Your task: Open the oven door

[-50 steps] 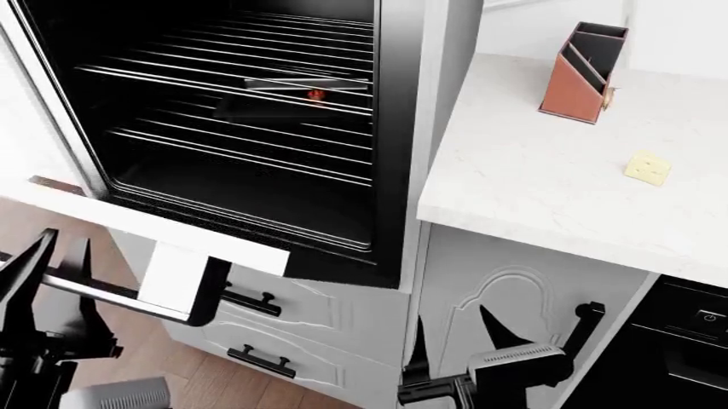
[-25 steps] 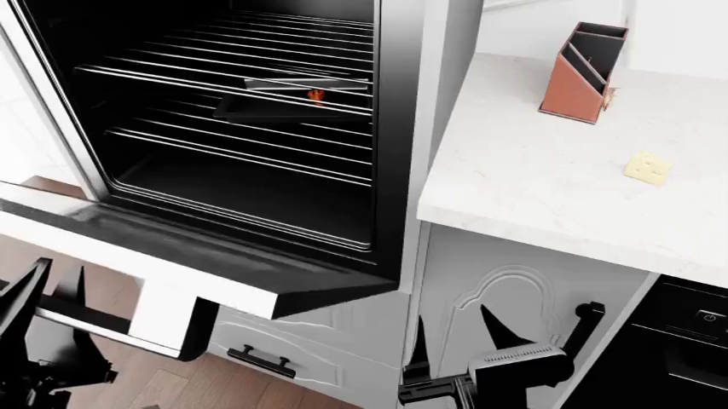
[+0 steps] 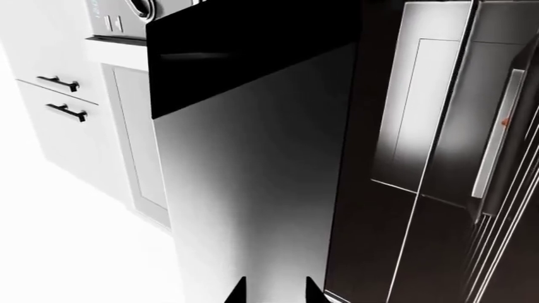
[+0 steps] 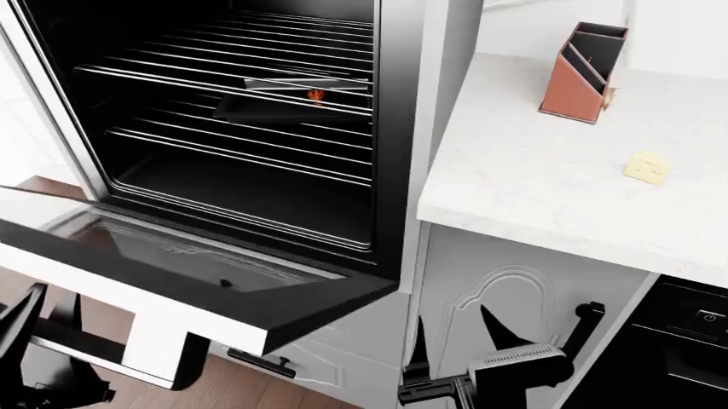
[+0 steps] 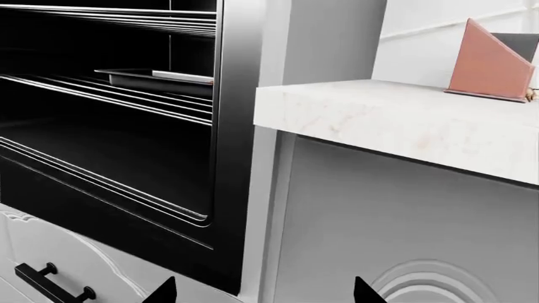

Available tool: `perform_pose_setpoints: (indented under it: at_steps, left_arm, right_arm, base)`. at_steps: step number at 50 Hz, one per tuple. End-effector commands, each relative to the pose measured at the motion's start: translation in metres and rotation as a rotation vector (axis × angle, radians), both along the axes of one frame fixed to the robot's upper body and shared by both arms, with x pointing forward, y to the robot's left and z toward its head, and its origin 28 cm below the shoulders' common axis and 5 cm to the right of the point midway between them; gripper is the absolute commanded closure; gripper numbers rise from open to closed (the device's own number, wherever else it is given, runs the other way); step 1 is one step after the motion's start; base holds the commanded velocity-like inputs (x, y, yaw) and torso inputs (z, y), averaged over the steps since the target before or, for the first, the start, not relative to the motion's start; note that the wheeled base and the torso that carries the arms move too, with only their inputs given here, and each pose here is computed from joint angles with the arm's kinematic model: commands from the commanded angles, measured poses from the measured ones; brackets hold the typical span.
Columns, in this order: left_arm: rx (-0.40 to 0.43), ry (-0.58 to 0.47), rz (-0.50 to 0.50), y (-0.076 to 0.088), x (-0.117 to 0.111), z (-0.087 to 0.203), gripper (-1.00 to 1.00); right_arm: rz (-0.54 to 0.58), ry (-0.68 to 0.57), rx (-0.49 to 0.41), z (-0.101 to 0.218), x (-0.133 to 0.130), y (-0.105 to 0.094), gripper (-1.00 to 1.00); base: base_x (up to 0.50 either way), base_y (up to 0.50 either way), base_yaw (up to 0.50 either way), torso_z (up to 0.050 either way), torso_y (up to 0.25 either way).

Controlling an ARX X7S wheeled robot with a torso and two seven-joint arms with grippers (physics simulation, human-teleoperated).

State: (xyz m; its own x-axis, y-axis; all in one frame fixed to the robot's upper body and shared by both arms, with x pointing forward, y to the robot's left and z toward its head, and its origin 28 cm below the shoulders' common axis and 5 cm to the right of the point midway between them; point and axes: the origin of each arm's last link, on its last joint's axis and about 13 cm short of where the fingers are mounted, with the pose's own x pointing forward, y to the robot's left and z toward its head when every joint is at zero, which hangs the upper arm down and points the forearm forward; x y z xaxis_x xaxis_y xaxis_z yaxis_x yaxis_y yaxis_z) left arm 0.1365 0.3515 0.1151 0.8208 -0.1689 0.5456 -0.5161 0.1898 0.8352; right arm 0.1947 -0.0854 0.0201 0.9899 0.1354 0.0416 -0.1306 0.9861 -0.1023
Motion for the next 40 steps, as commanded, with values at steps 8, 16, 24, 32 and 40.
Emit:
perform_pose_setpoints:
  at_steps: [8,16,24,32,40]
  left_arm:
    - [0.049,0.007,-0.105,-0.014,-0.007,-0.015,1.0]
    - [0.045,0.022,-0.098,-0.011,-0.009,-0.026,1.0]
    - [0.036,0.032,-0.089,-0.007,-0.012,-0.034,1.0]
    - [0.026,0.032,-0.081,-0.005,-0.015,-0.04,1.0]
    - [0.011,0.024,-0.077,-0.002,-0.02,-0.043,1.0]
  right_arm:
    - [0.001,-0.002,-0.002,0.0,0.0,0.0,-1.0]
    - [0.0,-0.003,-0.002,0.0,0.0,0.0,-1.0]
    - [0.0,-0.004,-0.002,0.0,0.0,0.0,-1.0]
    - [0.0,-0.004,-0.002,0.0,-0.001,0.0,-1.0]
    - [0.0,-0.005,-0.003,0.001,0.0,0.001,-1.0]
  base:
    - [0.0,0.0,0.0,0.0,0.0]
    - [0.0,0.0,0.0,0.0,0.0]
    - [0.0,0.0,0.0,0.0,0.0]
    - [0.0,0.0,0.0,0.0,0.0]
    - [0.0,0.0,0.0,0.0,0.0]
